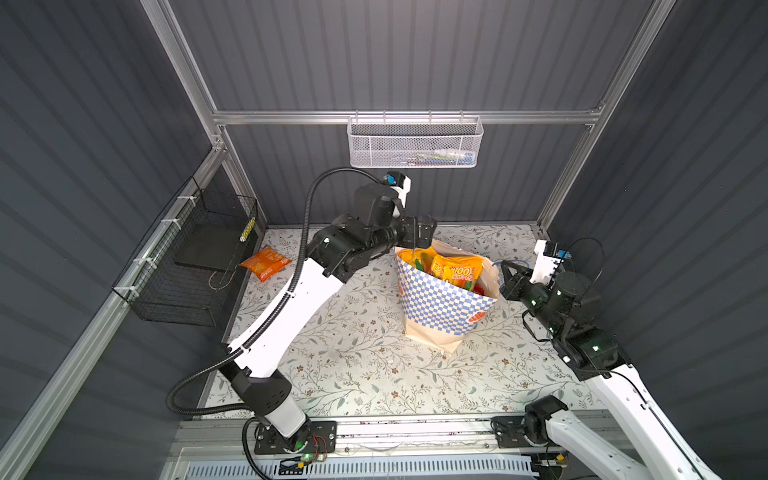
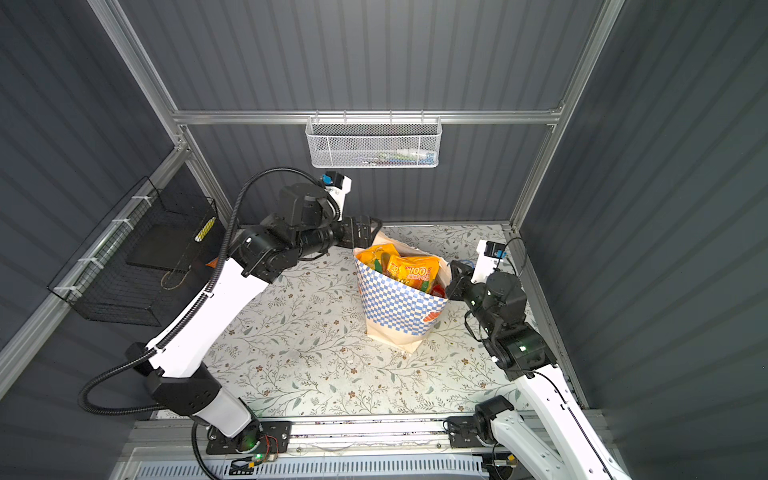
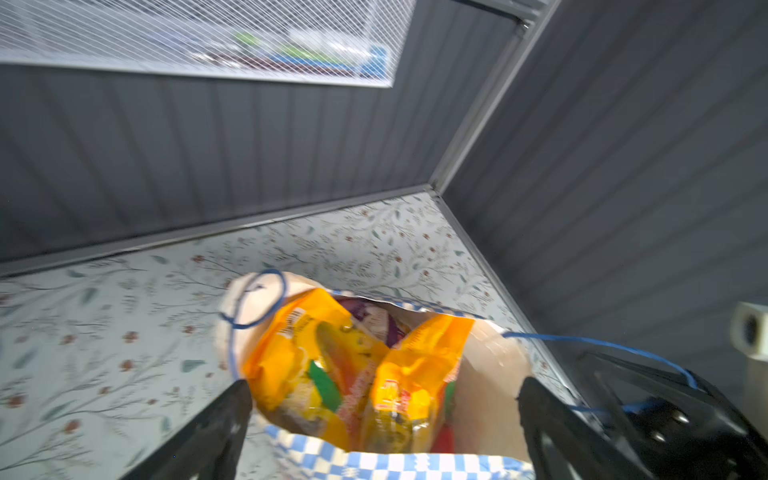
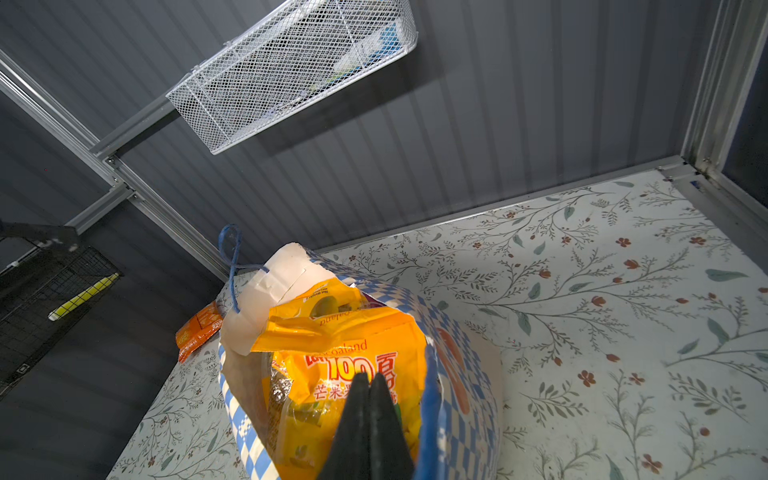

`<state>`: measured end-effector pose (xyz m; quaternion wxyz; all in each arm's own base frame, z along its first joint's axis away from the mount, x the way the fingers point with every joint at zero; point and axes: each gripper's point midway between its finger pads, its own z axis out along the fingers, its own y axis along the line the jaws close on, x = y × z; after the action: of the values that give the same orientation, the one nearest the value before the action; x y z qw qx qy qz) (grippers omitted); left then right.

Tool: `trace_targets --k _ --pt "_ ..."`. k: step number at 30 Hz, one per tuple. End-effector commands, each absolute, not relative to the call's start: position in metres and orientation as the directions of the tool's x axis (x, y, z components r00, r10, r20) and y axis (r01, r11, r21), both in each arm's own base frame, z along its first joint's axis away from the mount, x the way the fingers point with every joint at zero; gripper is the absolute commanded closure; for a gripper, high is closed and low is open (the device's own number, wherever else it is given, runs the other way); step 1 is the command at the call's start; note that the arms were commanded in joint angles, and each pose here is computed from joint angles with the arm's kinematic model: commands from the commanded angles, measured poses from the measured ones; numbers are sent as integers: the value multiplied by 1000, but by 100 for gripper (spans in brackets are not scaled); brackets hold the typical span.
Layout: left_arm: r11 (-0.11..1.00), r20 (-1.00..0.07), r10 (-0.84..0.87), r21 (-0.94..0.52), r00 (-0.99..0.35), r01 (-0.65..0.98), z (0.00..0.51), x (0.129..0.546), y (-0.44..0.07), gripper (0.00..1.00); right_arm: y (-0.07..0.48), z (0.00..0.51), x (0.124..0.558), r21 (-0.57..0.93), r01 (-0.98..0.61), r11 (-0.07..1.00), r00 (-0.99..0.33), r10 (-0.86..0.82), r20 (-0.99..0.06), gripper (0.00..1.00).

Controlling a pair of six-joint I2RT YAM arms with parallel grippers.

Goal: Place the snacks into the paper bag
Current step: 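Open the left gripper to release the yellow bag and withdraw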

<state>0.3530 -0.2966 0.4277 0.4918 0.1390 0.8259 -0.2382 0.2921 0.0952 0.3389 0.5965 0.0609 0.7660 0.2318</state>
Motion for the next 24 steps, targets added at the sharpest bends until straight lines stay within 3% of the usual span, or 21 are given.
trace_targets --k 1,8,11,12,14,18,22,24 --pt "937 -836 143 -58 -530 346 366 387 -274 0 95 351 291 420 -200 885 -252 367 -895 96" --pt "950 -775 218 30 -593 309 323 416 -287 1 95 351 291 417 -200 887 -250 365 -897 96" --pt "965 -762 224 86 -608 248 309 435 -284 7 95 351 291 417 -200 886 -252 365 -896 96" --pt "971 -765 215 102 -607 215 308 442 -281 13 96 350 292 418 -200 886 -256 364 -895 96" --pt "977 -769 203 114 -606 182 307 454 -278 36 97 349 293 419 -203 885 -262 363 -894 96" --pt "966 -784 170 12 -597 259 321 454 -299 100 102 346 297 416 -216 883 -275 354 -894 100" --pt "839 -804 89 -258 -588 479 364 417 -343 100 122 353 311 423 -285 860 -310 335 -890 100" --pt "809 -836 29 -303 -549 504 402 404 -341 100 131 373 315 437 -326 838 -306 344 -888 100"
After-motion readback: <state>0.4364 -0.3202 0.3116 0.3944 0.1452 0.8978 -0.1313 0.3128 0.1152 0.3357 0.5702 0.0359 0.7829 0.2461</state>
